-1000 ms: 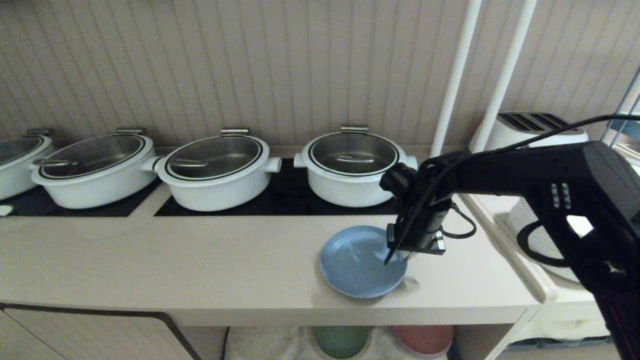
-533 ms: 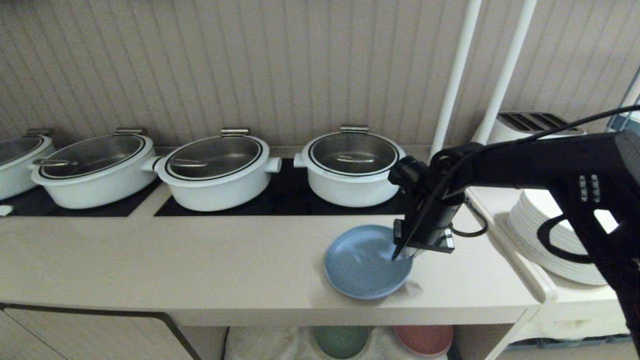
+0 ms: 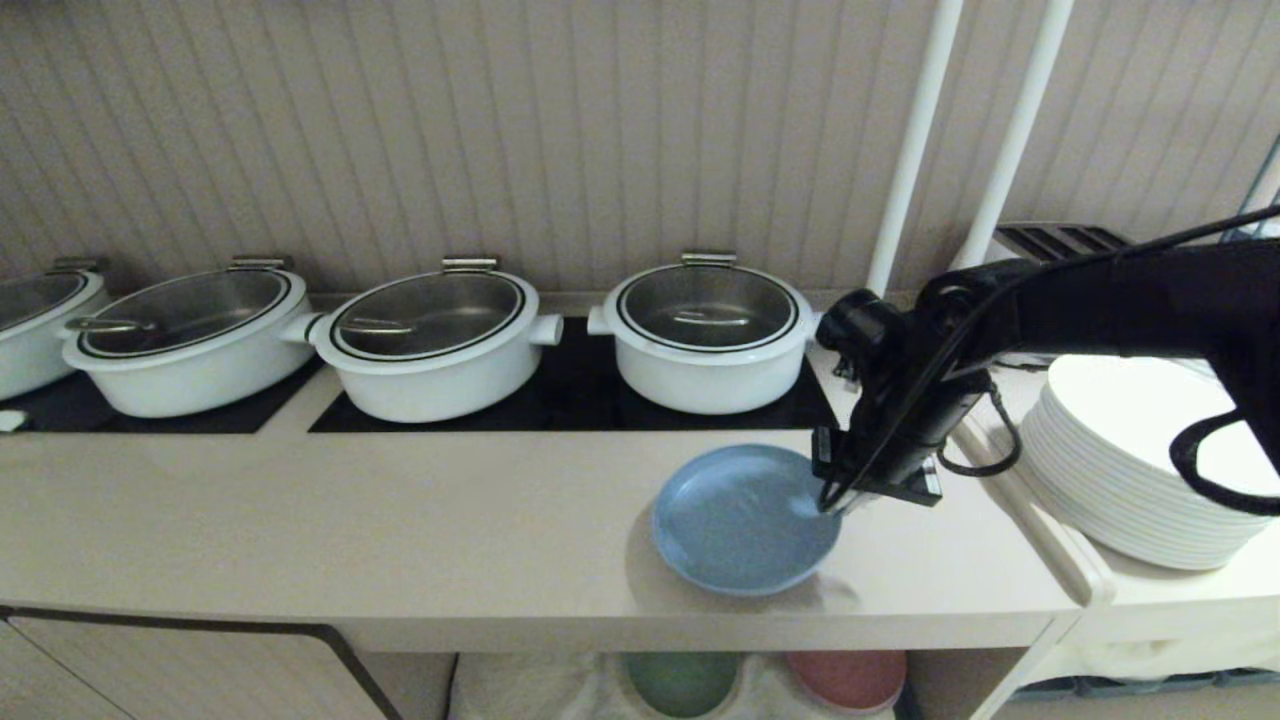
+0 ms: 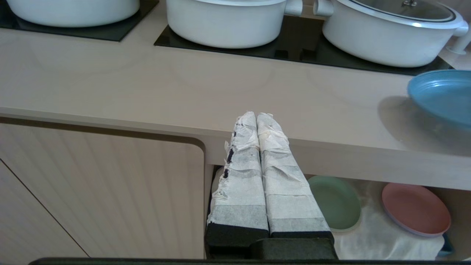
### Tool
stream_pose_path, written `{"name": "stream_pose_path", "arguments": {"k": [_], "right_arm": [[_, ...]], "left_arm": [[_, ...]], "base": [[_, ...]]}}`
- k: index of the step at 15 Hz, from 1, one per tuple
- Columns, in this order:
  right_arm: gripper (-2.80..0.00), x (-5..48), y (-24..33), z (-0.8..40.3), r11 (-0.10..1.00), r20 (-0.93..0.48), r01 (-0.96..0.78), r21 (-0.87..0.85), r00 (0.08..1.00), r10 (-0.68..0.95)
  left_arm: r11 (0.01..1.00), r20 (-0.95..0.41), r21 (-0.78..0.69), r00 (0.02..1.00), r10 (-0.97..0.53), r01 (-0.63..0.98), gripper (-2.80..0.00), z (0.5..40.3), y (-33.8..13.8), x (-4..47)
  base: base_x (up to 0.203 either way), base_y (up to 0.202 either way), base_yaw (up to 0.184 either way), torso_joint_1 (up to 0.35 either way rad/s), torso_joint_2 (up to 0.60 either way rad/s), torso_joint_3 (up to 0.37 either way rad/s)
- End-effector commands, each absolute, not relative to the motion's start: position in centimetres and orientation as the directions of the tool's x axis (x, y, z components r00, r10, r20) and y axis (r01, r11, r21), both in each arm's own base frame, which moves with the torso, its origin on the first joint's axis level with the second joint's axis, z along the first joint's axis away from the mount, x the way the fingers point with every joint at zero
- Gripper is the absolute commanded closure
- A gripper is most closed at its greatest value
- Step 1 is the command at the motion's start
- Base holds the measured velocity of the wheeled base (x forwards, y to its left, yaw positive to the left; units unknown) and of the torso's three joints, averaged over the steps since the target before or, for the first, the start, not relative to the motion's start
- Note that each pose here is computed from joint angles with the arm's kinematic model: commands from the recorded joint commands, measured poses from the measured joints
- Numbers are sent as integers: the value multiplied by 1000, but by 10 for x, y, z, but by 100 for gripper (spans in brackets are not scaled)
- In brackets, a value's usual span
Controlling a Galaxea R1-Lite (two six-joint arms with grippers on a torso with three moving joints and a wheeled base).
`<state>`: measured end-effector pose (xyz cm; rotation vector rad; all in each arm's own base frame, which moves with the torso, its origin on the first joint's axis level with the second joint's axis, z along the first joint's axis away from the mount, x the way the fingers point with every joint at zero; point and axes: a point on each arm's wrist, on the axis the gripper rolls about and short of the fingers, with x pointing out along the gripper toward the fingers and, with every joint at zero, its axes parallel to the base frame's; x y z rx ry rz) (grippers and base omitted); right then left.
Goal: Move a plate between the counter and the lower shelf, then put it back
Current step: Pick up the plate
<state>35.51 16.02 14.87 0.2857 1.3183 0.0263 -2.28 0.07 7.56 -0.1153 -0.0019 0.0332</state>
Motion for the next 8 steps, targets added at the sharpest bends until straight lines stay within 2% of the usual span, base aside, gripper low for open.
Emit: {"name": "stream_pose_path", "arguments": {"k": [1, 5, 8], "right_arm": [[0, 345, 150, 163, 957, -942, 151, 249, 266, 203], [0, 324, 134, 176, 952, -942, 168, 258, 265, 209], [0, 302, 117, 191, 931, -920, 164, 327, 281, 274]], "left_arm": [[993, 0, -116, 999, 34, -34, 0, 75, 1, -23], [993, 1, -116, 999, 34, -33, 0, 76, 1, -23], [993, 0, -116, 999, 34, -34, 0, 75, 1, -23]], "base": [[0, 0, 0, 0, 0, 0], [0, 0, 0, 0, 0, 0], [0, 0, 0, 0, 0, 0]]}}
